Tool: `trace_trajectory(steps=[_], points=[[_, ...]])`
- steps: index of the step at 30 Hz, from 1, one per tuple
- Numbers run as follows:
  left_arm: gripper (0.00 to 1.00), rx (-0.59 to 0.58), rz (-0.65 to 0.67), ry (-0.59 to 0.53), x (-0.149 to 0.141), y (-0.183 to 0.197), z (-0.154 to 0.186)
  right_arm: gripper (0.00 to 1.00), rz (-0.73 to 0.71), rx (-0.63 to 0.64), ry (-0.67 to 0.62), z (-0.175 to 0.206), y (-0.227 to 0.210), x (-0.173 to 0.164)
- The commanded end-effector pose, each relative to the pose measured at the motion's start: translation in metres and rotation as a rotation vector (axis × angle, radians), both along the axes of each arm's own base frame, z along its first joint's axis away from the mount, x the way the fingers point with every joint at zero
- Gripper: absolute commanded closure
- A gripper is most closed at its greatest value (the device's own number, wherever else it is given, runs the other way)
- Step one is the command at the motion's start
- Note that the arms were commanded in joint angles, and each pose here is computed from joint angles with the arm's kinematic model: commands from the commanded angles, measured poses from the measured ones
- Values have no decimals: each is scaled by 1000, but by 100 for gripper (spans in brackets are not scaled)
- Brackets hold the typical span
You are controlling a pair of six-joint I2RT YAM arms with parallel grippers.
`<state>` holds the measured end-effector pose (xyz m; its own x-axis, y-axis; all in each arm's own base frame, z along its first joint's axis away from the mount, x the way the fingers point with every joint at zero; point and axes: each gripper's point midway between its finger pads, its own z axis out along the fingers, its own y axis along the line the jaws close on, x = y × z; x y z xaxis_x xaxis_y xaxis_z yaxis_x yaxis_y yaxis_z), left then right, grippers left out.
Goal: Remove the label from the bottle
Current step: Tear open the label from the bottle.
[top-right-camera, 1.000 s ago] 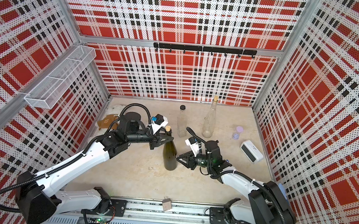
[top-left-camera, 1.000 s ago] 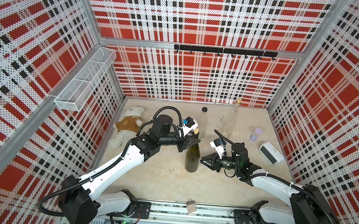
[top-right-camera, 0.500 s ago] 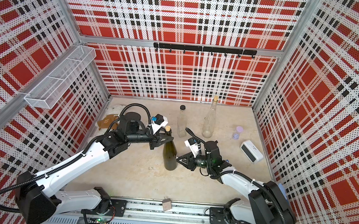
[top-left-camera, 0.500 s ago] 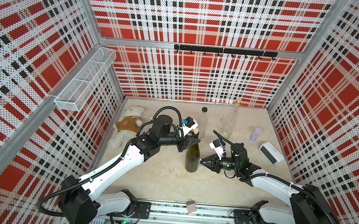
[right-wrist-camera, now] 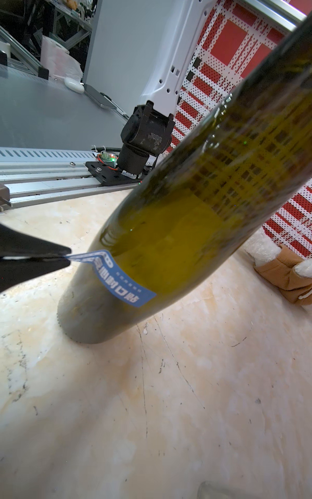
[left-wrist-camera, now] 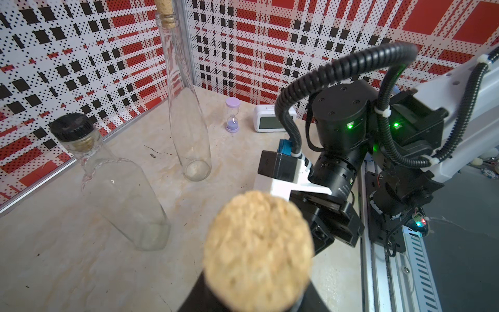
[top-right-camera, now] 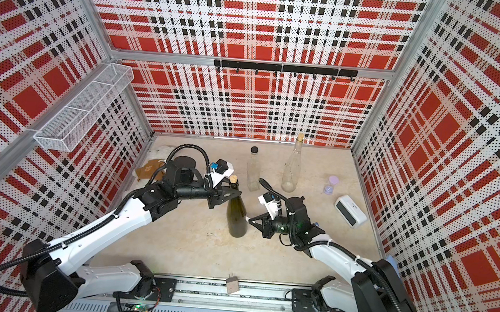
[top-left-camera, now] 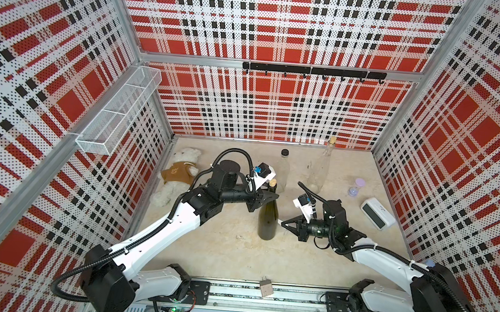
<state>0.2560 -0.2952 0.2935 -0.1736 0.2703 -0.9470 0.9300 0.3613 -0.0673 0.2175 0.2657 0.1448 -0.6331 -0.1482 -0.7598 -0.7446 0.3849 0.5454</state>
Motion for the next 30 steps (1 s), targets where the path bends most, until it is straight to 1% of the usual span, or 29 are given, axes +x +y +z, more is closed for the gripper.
trace_trajectory(steps=[1, 9, 26, 30], points=[[100, -42, -8, -76, -3, 3, 26, 100, -15, -8, -61, 8, -5, 6], [100, -23, -26, -73, -7, 4, 26, 100, -41, -27, -61, 7, -17, 15], [100, 61, -70, -61, -16, -3, 18, 100, -95, -63, -73, 8, -36, 33], [100, 71, -76, -62, -17, -4, 19, 100, -116, -98, -77, 4, -41, 37]])
